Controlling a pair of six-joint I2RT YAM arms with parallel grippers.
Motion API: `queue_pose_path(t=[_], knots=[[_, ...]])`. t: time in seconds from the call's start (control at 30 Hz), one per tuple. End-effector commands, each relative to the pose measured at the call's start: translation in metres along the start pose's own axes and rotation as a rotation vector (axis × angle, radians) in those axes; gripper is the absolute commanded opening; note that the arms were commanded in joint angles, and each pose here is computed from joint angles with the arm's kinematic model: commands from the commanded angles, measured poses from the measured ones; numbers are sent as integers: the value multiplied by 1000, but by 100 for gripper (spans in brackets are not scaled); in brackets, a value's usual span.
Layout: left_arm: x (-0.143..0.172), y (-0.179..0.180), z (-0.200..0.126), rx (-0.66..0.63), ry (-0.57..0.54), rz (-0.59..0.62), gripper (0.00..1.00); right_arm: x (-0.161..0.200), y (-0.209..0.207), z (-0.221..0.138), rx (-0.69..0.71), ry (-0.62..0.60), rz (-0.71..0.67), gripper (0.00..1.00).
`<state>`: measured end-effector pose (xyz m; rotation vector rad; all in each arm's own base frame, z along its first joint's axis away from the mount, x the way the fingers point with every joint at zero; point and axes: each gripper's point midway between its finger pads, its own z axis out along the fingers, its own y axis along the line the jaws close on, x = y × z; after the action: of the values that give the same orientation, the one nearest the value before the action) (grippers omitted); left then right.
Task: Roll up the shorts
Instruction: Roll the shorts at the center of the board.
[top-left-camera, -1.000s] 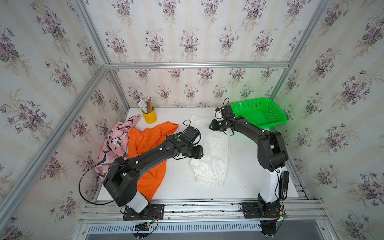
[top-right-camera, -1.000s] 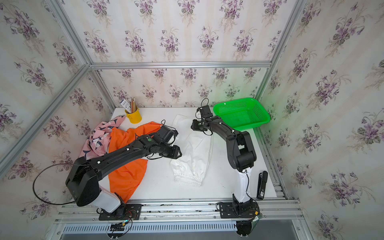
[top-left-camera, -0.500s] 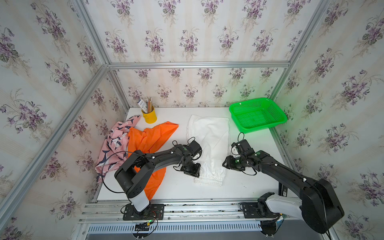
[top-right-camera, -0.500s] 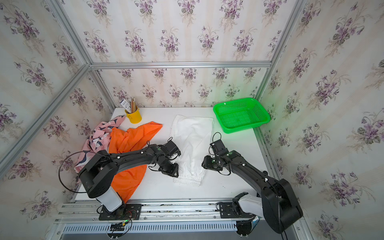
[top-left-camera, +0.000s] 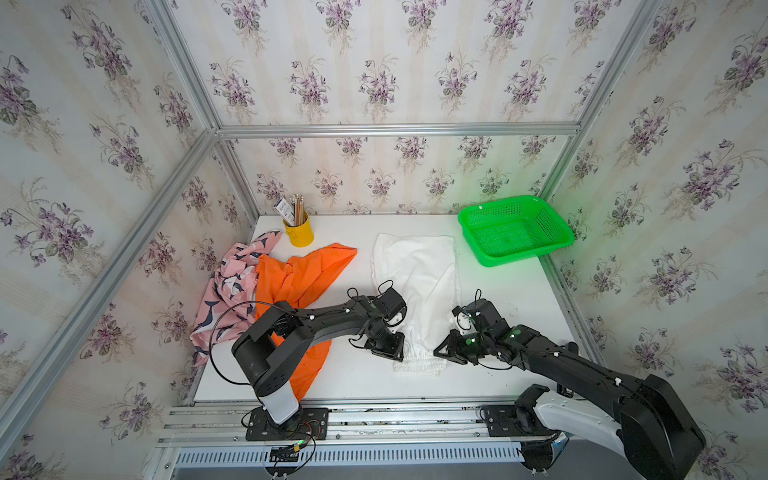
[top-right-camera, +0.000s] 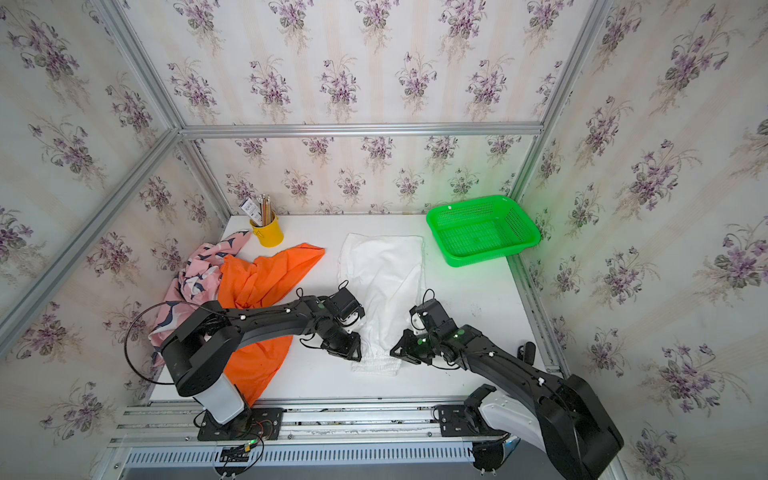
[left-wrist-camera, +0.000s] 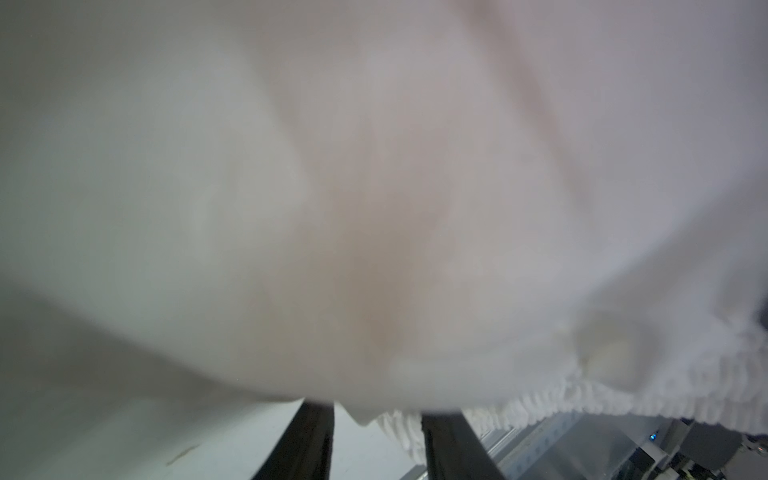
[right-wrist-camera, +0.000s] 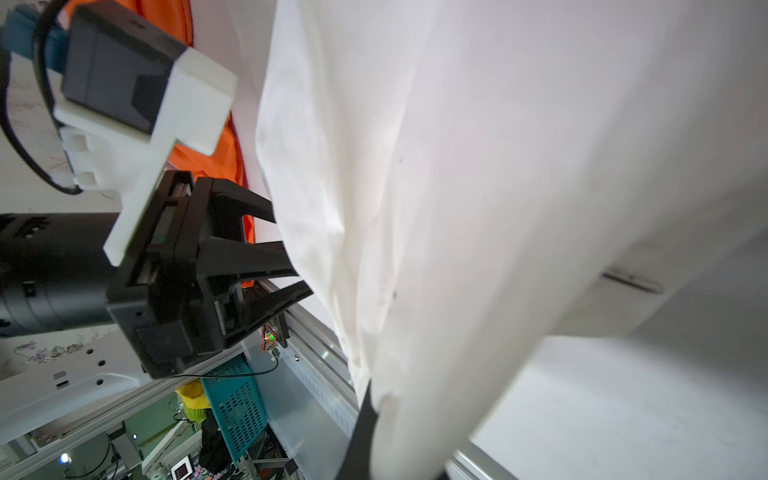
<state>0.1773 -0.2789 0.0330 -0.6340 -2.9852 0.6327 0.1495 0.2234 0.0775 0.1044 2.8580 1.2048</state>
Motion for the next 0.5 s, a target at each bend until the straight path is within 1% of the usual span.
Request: queue_pose_path(t=[0.0,0.07,0.1,0.13,0.17,0.23,0.3,0.33,0.4,0.47], knots=[[-7,10,-17,-109,-70,57,49,0,12,-5,-23,3,10,0],[-10,6,-31,-132,-121,100,54,-5,23,-8,-57,-10,10,0],[-13,1,-40,-143,-156,142,56,-8,28,-8,-67,-16,13,0],[-13,-6,-49,-162,-189,206,60,-11,33,-10,-78,-25,11,0],[-13,-15,-56,-181,-218,275,61,-14,37,-11,-82,-32,14,0],[-9,-35,-65,-252,-273,472,65,-21,46,-13,-90,-52,11,0],[-4,-49,-68,-330,-312,617,69,-26,53,-14,-100,-57,7,0],[-3,-55,-68,-360,-328,665,71,-27,55,-13,-101,-53,5,0],[-3,-60,-64,-397,-346,691,74,-28,58,-13,-97,-45,2,0],[-8,-58,-60,-432,-364,678,77,-28,61,-13,-101,-34,-3,0]])
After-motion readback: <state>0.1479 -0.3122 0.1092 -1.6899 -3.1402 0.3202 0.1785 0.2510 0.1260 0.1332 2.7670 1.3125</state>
